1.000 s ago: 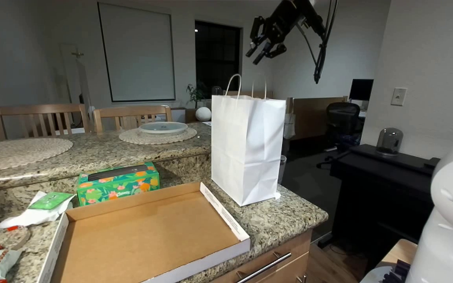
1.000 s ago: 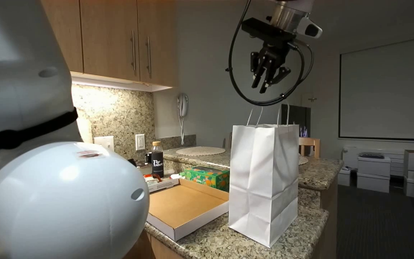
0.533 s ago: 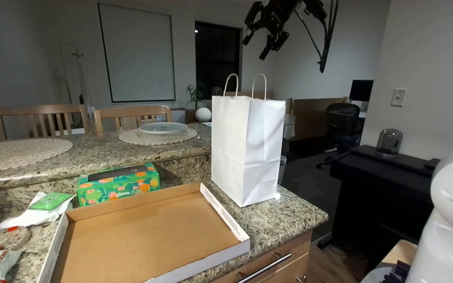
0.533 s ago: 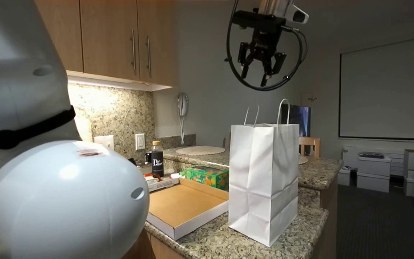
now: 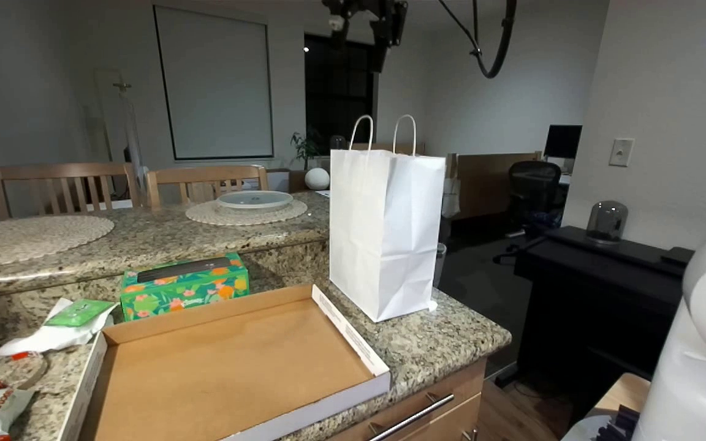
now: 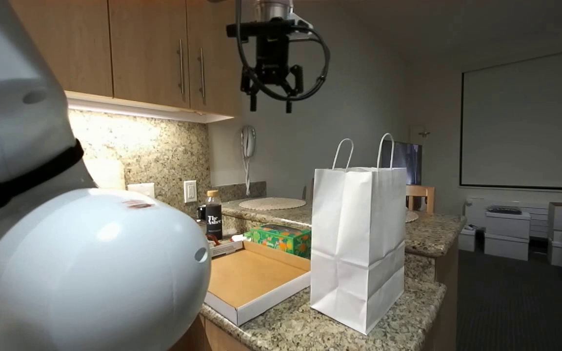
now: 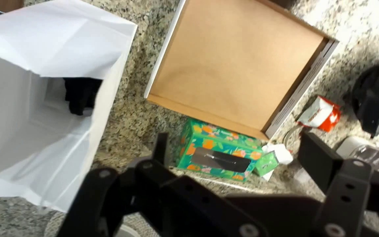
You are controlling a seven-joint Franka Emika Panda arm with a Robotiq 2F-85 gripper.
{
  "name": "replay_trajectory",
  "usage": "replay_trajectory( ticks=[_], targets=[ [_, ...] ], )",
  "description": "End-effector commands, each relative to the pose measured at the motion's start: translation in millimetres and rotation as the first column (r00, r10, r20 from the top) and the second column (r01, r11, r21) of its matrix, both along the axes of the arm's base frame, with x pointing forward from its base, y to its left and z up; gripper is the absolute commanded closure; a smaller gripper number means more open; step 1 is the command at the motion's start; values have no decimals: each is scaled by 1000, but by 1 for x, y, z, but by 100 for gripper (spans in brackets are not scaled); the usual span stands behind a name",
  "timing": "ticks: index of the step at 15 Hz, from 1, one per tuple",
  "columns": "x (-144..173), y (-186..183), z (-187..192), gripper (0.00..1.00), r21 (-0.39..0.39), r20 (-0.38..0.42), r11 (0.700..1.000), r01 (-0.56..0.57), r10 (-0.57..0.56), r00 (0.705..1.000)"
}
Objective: Put the socks inside the white bag
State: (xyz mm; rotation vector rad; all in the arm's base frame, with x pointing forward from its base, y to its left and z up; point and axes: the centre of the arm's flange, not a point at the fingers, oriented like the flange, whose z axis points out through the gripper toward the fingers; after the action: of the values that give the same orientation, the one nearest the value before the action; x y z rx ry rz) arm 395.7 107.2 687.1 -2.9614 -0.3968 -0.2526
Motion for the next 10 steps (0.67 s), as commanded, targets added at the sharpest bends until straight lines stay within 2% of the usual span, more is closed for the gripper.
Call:
replay_trajectory(
  ticks=[1, 4, 6, 10],
  targets=[
    [-32, 64, -30, 0, -83, -93, 996, -36, 28, 995],
    [-48, 82, -61, 0, -102, -165, 994, 40, -56, 985],
    [-50, 81, -73, 0, -106, -185, 988, 108, -126, 975],
    [-61, 75, -86, 0, -94, -179, 982, 165, -180, 967]
  ],
)
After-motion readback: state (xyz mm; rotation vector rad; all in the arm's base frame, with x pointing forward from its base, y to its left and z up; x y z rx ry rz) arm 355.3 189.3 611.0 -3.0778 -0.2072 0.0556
